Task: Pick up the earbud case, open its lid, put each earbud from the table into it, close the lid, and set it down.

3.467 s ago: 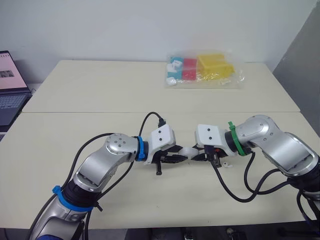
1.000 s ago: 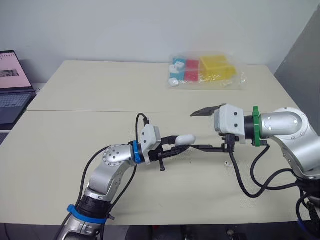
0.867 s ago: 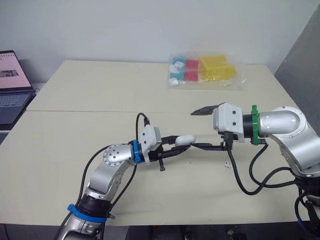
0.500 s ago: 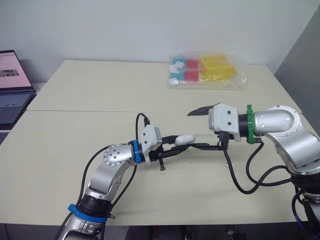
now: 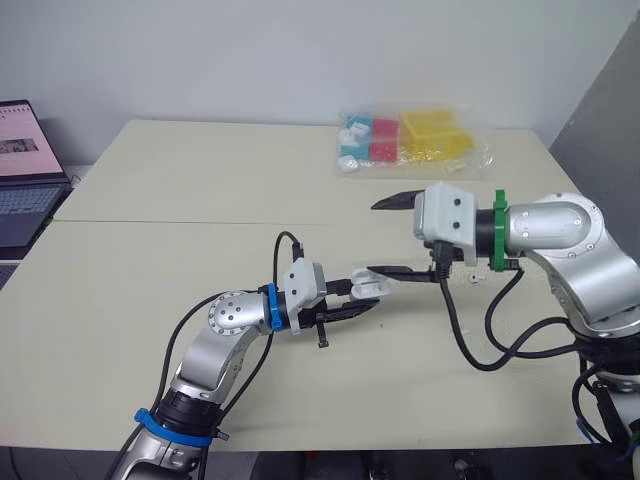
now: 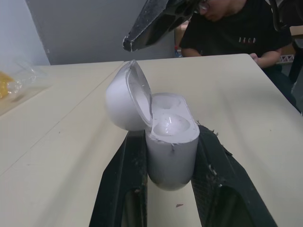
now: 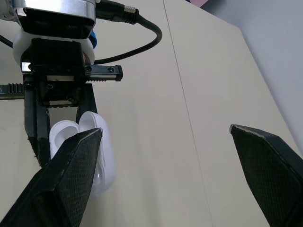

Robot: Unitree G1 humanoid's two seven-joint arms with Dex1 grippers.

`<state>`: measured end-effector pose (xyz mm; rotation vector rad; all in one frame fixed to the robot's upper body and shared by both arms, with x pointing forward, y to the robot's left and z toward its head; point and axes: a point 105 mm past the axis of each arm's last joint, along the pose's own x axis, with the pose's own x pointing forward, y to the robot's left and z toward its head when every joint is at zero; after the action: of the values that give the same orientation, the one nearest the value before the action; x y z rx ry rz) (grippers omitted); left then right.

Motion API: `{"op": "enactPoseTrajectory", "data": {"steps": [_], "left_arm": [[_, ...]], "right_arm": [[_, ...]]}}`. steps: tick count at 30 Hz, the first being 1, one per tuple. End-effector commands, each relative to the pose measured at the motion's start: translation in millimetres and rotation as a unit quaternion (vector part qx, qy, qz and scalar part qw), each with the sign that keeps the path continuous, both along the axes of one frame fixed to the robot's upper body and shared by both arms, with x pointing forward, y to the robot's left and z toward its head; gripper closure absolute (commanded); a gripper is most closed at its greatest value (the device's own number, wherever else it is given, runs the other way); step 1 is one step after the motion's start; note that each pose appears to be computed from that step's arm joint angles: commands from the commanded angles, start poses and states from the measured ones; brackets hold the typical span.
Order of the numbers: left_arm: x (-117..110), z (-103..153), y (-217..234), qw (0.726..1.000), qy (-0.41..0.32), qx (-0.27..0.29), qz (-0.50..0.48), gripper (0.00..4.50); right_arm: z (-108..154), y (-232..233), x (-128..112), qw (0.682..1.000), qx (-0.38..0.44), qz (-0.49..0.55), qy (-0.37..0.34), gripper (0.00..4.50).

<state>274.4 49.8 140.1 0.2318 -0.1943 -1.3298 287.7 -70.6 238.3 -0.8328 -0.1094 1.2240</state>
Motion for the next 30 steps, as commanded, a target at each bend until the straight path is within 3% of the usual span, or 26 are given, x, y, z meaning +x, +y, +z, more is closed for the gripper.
{"op": "enactPoseTrajectory", "data": {"steps": [1,9,16,23,30], "left_arm": [[0,5,1,1.0,-0.011,-0.01,0.002,3.67],[2,7,8,0.999,-0.023,-0.013,0.027,3.67],[-4,9,6,0.999,-0.031,-0.014,0.033,3.67],[-6,11,2,0.999,-0.037,-0.012,0.03,3.67],[-8,11,1,0.999,-0.04,-0.012,0.035,3.67]], "right_arm": [[9,-3,-11,1.0,0.009,0.013,0.005,0.0],[10,-68,0,0.994,-0.024,-0.077,0.071,0.0],[-48,-127,25,0.964,-0.148,-0.184,0.12,0.0],[-82,-151,47,0.939,-0.245,-0.175,0.165,0.0],[-98,-165,71,0.921,-0.281,-0.181,0.2,0.0]]}}
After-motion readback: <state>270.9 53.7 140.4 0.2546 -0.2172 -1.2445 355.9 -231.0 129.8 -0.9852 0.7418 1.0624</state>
